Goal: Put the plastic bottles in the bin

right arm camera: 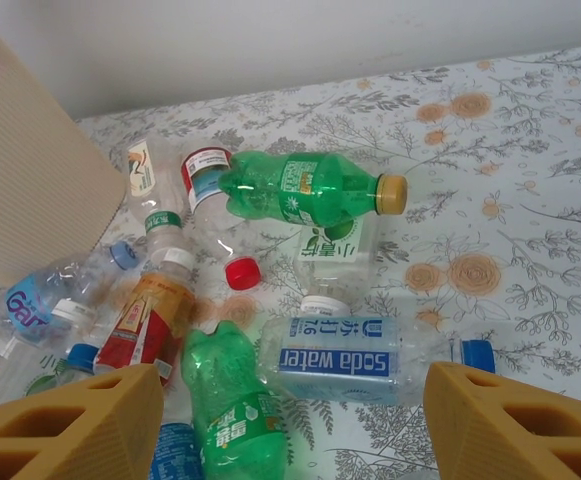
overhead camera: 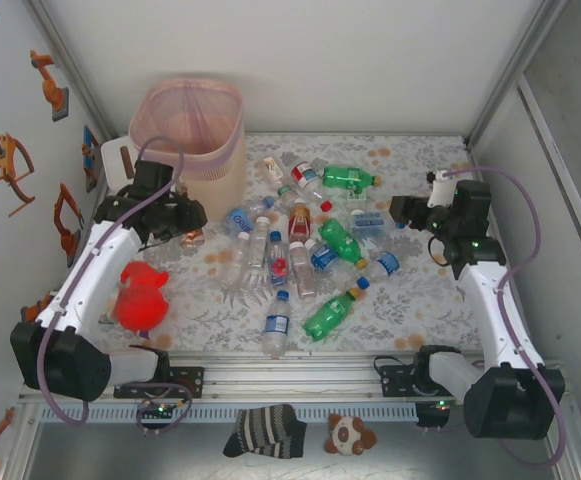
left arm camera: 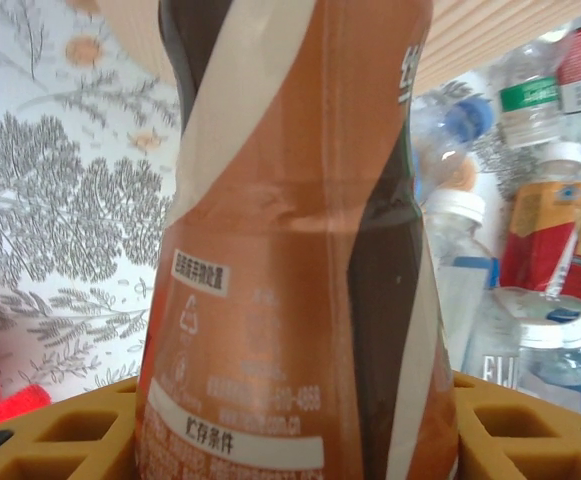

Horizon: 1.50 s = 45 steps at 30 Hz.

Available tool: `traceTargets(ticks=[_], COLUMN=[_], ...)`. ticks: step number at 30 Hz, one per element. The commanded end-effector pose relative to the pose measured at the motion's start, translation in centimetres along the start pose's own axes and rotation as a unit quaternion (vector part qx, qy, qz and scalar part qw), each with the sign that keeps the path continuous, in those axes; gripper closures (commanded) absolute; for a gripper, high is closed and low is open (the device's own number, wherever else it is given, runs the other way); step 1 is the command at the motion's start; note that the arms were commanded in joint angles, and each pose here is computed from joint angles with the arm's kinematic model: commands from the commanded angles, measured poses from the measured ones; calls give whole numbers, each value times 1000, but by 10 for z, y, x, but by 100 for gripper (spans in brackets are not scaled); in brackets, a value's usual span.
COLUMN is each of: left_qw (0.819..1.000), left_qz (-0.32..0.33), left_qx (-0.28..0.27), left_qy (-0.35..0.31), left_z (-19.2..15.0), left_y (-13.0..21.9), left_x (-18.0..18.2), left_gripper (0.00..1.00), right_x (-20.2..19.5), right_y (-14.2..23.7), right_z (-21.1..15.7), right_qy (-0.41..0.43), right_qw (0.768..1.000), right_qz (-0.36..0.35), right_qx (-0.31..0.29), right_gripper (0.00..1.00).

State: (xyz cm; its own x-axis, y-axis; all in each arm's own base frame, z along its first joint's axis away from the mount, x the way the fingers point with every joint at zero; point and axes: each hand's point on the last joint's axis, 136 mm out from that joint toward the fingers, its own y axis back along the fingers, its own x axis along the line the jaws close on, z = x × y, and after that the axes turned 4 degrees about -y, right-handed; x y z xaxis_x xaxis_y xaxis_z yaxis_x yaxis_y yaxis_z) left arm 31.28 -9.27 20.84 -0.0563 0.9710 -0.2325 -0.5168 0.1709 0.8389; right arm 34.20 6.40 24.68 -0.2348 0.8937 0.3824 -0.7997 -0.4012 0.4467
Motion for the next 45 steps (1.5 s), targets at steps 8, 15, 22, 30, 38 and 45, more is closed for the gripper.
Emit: traceTargets(ticks=[8,15,22,30,38,45], left_qw=[994,988,981,967,958,955], left_qz=[-28,-38,-49,-49,-42,-25], left_qx=[-57,-99,-132,-178,-199,-190], left_qy=[-88,-116,-135,-175,-202,-226], left_z=[47,80,106,163,213,238], left_y=[48,71,87,92,71,26], left_x=[-25,-39,-51,-63,-66,-62], left_gripper=[46,46,46,46,47,48], right_x=[31,46,50,53,54,54], right_y=[26,40,52,59,69,73], right_z=[20,27,31,36,38,38], right_qy=[39,60,67,73,78,79], right_qw=[998,995,994,994,993,994], right_qz=[46,66,59,56,47,41], right_qx=[-32,-48,-57,-63,-69,-71], right_gripper=[31,31,31,31,31,31])
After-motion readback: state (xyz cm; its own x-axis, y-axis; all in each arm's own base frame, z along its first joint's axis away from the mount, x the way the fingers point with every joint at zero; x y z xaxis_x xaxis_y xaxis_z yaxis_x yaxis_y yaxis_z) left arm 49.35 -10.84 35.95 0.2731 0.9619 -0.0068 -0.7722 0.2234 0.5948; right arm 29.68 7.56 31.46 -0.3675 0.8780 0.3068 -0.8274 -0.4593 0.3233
